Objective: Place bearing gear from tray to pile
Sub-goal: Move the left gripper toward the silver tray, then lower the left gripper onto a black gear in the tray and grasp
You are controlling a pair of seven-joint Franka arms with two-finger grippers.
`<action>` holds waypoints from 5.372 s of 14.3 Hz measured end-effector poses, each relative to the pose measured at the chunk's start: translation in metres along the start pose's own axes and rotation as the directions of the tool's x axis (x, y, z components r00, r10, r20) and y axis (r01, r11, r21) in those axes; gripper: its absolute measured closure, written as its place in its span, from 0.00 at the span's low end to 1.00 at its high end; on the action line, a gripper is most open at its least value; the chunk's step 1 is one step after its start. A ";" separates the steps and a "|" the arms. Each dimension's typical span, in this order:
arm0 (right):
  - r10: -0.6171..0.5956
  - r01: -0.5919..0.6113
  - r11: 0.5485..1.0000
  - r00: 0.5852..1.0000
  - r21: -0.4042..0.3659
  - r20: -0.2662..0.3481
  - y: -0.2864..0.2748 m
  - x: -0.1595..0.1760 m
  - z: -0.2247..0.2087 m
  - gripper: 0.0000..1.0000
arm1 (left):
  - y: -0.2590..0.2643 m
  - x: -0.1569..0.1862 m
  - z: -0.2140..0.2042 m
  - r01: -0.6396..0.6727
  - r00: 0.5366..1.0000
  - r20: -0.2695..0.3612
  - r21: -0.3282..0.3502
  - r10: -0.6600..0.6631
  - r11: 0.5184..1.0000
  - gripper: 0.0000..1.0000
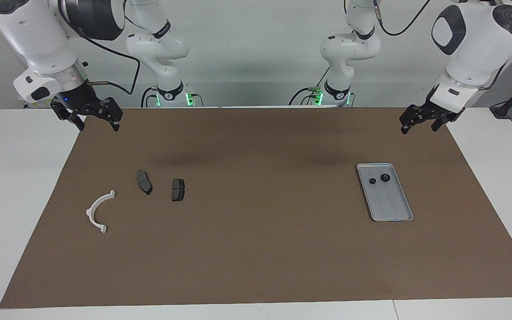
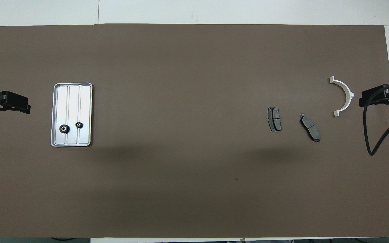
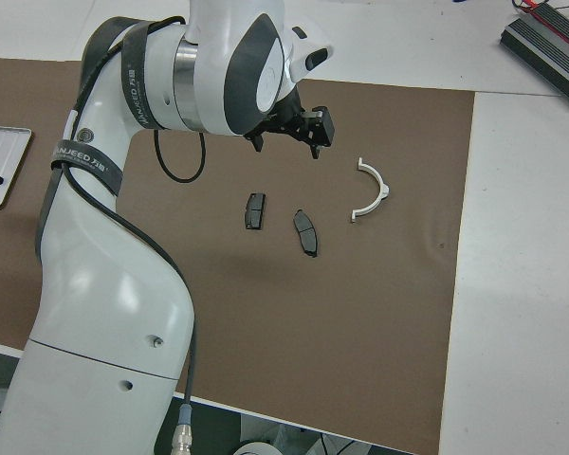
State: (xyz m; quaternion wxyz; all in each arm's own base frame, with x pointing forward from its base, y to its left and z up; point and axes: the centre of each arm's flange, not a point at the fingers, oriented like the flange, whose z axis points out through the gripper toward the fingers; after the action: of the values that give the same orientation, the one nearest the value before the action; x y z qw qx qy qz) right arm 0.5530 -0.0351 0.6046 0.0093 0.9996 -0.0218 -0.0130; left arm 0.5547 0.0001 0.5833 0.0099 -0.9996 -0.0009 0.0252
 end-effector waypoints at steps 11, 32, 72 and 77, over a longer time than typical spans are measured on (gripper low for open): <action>0.086 -0.085 0.995 0.996 0.047 -0.013 -0.028 0.003 0.005 0.00 | -0.005 0.004 -0.002 0.010 0.999 -0.035 -0.001 -0.010 1.000 0.00; 0.093 -0.090 0.994 0.994 0.061 -0.052 0.000 0.008 0.011 0.00 | 0.013 0.013 0.210 0.150 0.988 -0.042 -0.011 -0.151 0.989 0.40; 0.083 -0.078 0.995 0.993 0.058 -0.085 -0.007 0.025 0.039 0.00 | 0.038 0.009 0.282 0.180 0.983 -0.016 -0.017 -0.180 0.984 0.76; 0.088 -0.083 0.995 0.992 0.058 -0.088 -0.004 0.026 0.038 0.00 | 0.040 0.019 0.266 0.184 0.982 -0.028 -0.025 -0.184 0.983 0.76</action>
State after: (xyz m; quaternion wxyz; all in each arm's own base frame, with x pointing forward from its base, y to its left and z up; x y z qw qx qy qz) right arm 0.5777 -0.0332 0.5660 -0.0163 0.9972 -0.0647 0.0330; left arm 0.5604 -0.0346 0.3156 0.0010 -0.9956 -0.0935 0.0092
